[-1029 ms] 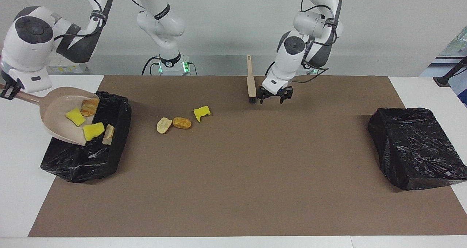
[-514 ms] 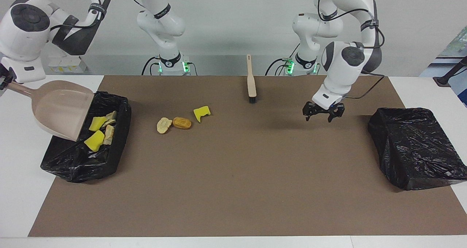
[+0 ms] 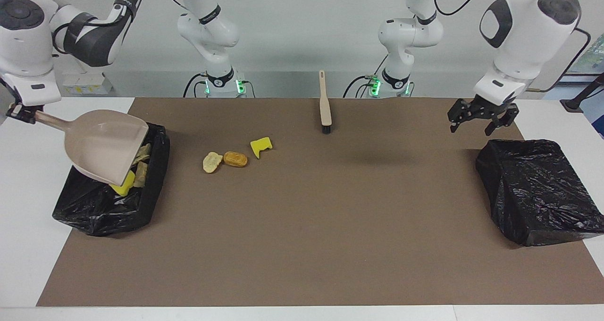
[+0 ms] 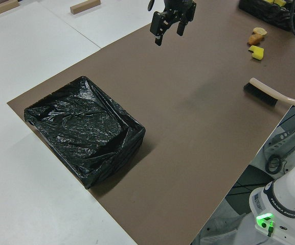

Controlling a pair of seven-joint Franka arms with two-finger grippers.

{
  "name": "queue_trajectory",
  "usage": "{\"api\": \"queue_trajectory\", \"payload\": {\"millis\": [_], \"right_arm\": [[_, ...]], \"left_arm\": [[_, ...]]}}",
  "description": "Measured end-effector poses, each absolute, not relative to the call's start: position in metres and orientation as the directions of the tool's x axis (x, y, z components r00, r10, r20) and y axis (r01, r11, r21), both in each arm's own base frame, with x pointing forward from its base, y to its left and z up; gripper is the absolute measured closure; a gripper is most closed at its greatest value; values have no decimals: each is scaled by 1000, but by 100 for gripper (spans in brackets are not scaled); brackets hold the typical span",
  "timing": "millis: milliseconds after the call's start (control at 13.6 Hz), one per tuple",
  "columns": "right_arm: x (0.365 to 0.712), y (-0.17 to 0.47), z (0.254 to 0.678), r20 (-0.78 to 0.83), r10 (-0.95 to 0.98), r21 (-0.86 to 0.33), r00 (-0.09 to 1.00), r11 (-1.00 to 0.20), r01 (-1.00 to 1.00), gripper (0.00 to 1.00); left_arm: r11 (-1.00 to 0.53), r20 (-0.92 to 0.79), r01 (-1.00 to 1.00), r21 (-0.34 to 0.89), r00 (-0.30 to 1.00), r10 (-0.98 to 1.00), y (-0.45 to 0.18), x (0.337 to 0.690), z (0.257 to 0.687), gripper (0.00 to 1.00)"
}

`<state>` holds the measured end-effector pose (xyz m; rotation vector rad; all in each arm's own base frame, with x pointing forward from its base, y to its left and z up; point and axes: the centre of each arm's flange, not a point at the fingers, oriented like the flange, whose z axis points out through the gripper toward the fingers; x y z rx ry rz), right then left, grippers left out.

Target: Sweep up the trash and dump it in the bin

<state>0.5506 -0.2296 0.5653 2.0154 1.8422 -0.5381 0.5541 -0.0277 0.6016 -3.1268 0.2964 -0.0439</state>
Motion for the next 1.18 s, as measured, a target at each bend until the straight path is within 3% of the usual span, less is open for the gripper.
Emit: {"api": "queue_trajectory", "payload": {"millis": [367,808,1176], "right_arm": [[568,-128,518,-384,897,33,219,-224,974,68],[566,13,461,-252,789,56,560,-566,822,68],[546,131,434,-178,513,61,840,-846,530,68]], "left_arm": [[-983,14,-185,0,983,-185,-24,530,668,0],[-983,3,-185,2,983,-185,-24,521,675,0],[-983,3,-185,2,983,-185,-24,521,675,0]]}}
